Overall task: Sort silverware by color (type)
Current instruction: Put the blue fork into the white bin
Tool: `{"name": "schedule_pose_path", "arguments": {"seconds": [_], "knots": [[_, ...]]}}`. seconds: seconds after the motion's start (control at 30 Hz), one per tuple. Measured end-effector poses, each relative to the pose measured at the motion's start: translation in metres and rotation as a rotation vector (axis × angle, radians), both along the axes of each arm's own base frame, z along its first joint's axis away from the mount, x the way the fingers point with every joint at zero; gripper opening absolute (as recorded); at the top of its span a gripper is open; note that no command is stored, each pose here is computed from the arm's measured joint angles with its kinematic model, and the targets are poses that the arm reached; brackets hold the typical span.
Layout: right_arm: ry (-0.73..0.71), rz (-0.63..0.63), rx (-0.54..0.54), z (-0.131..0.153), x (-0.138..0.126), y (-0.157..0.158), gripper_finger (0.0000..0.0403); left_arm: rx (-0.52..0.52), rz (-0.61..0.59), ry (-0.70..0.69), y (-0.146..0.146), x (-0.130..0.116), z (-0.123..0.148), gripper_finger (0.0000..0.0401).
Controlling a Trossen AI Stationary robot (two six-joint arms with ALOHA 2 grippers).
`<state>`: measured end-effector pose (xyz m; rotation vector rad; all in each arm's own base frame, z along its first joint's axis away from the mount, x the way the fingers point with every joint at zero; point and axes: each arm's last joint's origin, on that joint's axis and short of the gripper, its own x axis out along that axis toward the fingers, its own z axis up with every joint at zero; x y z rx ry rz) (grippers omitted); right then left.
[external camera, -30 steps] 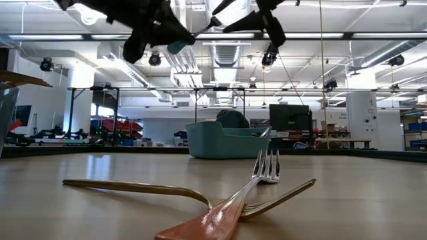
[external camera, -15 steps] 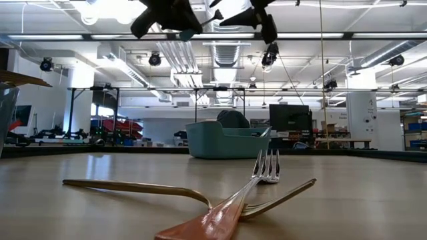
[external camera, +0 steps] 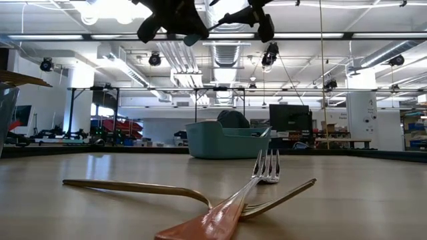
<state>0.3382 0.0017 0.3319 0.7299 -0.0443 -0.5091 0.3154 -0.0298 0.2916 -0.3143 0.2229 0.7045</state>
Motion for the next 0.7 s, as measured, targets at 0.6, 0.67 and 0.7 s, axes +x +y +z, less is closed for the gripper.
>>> {"name": "schedule_pose_path", "arguments": {"seconds": [0.6, 0.67, 0.7], "knots": [[0.001, 0.002, 0.002, -0.0003, 0.0003, -0.0021, 0.0159, 0.056, 0.040, -0.003, 0.0011, 0.0007, 0.0034, 0.0000], [0.001, 0.002, 0.002, -0.0003, 0.0003, -0.0021, 0.0160, 0.063, 0.037, -0.014, 0.0010, 0.0014, 0.0050, 0.0000], [0.001, 0.002, 0.002, -0.0003, 0.0003, -0.0021, 0.0159, 0.064, 0.036, -0.022, 0.0009, 0.0017, 0.0059, 0.0000]]}}
